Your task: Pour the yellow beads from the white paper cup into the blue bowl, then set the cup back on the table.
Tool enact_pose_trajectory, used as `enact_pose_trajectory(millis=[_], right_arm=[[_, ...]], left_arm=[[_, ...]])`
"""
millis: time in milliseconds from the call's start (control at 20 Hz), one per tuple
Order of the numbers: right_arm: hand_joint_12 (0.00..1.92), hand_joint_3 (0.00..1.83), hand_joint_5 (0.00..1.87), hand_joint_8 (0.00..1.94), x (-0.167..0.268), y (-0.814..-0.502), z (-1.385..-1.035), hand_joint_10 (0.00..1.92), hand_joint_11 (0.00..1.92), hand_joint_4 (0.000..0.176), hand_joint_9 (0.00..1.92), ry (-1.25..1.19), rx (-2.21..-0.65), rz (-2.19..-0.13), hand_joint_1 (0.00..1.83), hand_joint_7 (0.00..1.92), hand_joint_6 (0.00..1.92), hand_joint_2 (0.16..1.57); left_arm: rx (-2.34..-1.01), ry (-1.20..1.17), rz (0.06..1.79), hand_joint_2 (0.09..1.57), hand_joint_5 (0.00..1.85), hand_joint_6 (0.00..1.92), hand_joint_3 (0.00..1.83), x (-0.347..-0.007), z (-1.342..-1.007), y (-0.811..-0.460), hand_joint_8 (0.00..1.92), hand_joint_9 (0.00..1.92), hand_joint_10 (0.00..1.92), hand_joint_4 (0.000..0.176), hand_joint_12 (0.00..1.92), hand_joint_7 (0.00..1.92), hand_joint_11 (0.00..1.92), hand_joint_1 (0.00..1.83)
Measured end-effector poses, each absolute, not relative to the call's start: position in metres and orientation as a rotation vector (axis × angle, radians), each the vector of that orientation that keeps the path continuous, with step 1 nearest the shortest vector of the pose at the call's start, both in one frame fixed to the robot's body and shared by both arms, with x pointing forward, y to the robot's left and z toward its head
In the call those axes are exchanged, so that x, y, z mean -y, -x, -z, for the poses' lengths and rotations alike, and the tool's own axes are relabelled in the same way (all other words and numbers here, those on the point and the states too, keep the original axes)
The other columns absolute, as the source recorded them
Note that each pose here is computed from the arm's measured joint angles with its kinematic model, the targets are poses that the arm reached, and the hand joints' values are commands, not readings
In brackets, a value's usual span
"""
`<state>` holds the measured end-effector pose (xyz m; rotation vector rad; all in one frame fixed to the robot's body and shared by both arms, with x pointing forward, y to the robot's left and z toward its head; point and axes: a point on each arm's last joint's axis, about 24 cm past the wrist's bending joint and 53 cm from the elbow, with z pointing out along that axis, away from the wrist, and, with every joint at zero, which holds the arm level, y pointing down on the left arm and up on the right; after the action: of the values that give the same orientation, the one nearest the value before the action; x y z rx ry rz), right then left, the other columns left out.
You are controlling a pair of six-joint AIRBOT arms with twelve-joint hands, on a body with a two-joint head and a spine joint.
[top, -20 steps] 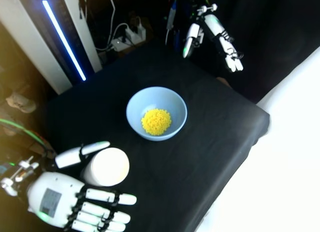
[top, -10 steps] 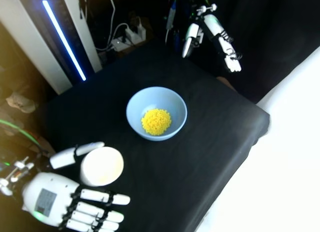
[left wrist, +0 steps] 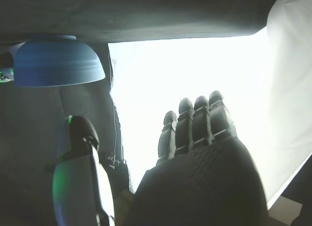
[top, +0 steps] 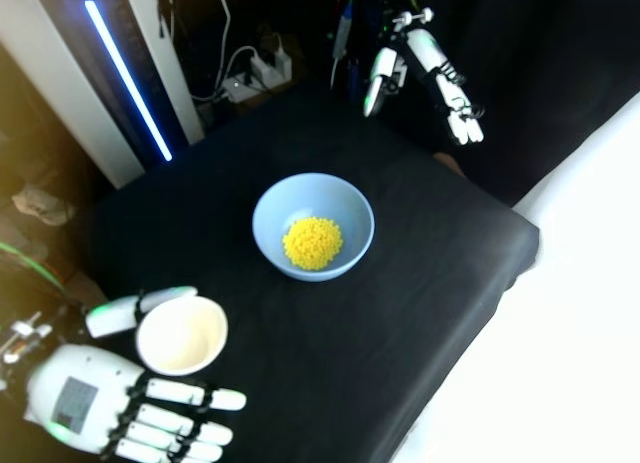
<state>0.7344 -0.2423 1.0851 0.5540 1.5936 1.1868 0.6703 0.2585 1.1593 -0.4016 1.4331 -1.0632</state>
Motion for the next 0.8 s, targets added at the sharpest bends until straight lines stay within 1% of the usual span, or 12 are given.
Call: enact_pose_trajectory(millis=[50, 100, 250, 300, 450, 500, 550, 600, 650, 700, 750, 800], right_arm=[[0.0, 0.0, 0.0, 0.0, 0.2428, -0.7327, -1.0839, 0.0, 0.0, 0.176, 0.0, -0.555, -1.598, -1.186, 0.21, 0.0, 0.0, 0.92], [0.0, 0.0, 0.0, 0.0, 0.2431, -0.7308, -1.0831, 0.0, 0.0, 0.176, 0.0, -0.549, -1.605, -1.184, 0.26, 0.0, 0.0, 0.9], [0.0, 0.0, 0.0, 0.0, 0.2439, -0.7279, -1.0791, 0.0, 0.0, 0.176, 0.0, -0.554, -1.621, -1.178, 0.32, 0.0, 0.0, 0.9], [0.0, 0.0, 0.0, 0.0, 0.2439, -0.7271, -1.0781, 0.0, 0.0, 0.176, 0.0, -0.549, -1.627, -1.175, 0.35, 0.0, 0.0, 0.89], [0.0, 0.0, 0.0, 0.0, 0.2442, -0.7271, -1.078, 0.0, 0.0, 0.176, 0.0, -0.553, -1.626, -1.175, 0.37, 0.0, 0.0, 0.89], [0.0, 0.0, 0.0, 0.0, 0.2441, -0.7271, -1.0781, 0.0, 0.0, 0.146, 0.0, -0.552, -1.625, -1.175, 0.37, 0.0, 0.0, 0.91], [0.0, 0.0, 0.0, 0.0, 0.2442, -0.7271, -1.078, 0.0, 0.0, 0.152, 0.0, -0.553, -1.626, -1.175, 0.36, 0.0, 0.0, 0.89], [0.0, 0.0, 0.0, 0.0, 0.2442, -0.7272, -1.078, 0.0, 0.0, 0.15, 0.0, -0.553, -1.625, -1.175, 0.37, 0.0, 0.0, 0.88], [0.0, 0.0, 0.0, 0.0, 0.2443, -0.7272, -1.0782, 0.0, 0.0, 0.175, 0.0, -0.553, -1.625, -1.175, 0.37, 0.0, 0.0, 0.82], [0.0, 0.0, 0.0, 0.0, 0.2443, -0.7272, -1.0781, 0.0, 0.0, 0.175, 0.0, -0.554, -1.625, -1.175, 0.37, 0.0, 0.0, 0.82], [0.0, 0.0, 0.0, 0.0, 0.2443, -0.7272, -1.0782, 0.0, 0.0, 0.176, 0.0, -0.554, -1.625, -1.175, 0.37, 0.0, 0.0, 0.82], [0.0, 0.0, 0.0, 0.0, 0.2442, -0.7272, -1.0781, 0.0, 0.0, 0.176, 0.0, -0.554, -1.624, -1.175, 0.4, 0.0, 0.0, 0.78]], left_arm=[[-1.433, 0.399, 1.065, 0.93, 0.12, 0.0, 0.0, -0.2577, -1.1592, -0.67, 0.0, 0.02, 0.0, 0.108, 0.0, 0.15, 0.0, 0.67], [-1.43, 0.402, 1.07, 0.93, 0.12, 0.0, 0.0, -0.2564, -1.1586, -0.6697, 0.0, 0.01, 0.0, 0.119, 0.0, 0.15, 0.0, 0.67], [-1.433, 0.401, 1.07, 0.95, 0.11, 0.0, 0.0, -0.2559, -1.1578, -0.6697, 0.0, 0.02, 0.0, 0.102, 0.0, 0.14, 0.0, 0.67], [-1.433, 0.402, 1.07, 0.95, 0.11, 0.0, 0.01, -0.2561, -1.1578, -0.6697, 0.0, 0.02, 0.0, 0.092, 0.0, 0.13, 0.0, 0.7], [-1.431, 0.401, 1.071, 0.95, 0.1, 0.0, 0.0, -0.256, -1.1583, -0.6696, 0.0, 0.0, 0.0, 0.09, 0.0, 0.11, 0.0, 0.7], [-1.431, 0.401, 1.071, 0.96, 0.1, 0.0, 0.0, -0.2561, -1.1583, -0.6696, 0.0, 0.01, 0.0, 0.091, 0.0, 0.11, 0.0, 0.7], [-1.431, 0.404, 1.07, 0.96, 0.11, 0.0, 0.01, -0.2565, -1.1582, -0.6698, 0.0, 0.01, 0.0, 0.078, 0.0, 0.11, 0.0, 0.71], [-1.43, 0.404, 1.07, 0.96, 0.11, 0.0, 0.01, -0.2565, -1.1583, -0.6698, 0.0, 0.01, 0.0, 0.082, 0.0, 0.12, 0.0, 0.71], [-1.431, 0.404, 1.071, 0.97, 0.12, 0.01, 0.01, -0.2563, -1.1581, -0.6697, 0.01, 0.02, 0.01, 0.084, 0.0, 0.12, 0.0, 0.71], [-1.43, 0.406, 1.074, 0.97, 0.12, 0.01, 0.01, -0.2557, -1.1576, -0.6696, 0.01, 0.02, 0.01, 0.084, 0.0, 0.12, 0.0, 0.71], [-1.431, 0.408, 1.075, 0.96, 0.11, 0.0, 0.0, -0.2553, -1.1569, -0.6697, 0.0, 0.01, 0.0, 0.091, 0.0, 0.12, 0.0, 0.7], [-1.433, 0.405, 1.076, 0.96, 0.11, 0.0, 0.0, -0.2544, -1.1566, -0.6693, 0.0, 0.01, 0.0, 0.092, 0.0, 0.11, 0.0, 0.7]])
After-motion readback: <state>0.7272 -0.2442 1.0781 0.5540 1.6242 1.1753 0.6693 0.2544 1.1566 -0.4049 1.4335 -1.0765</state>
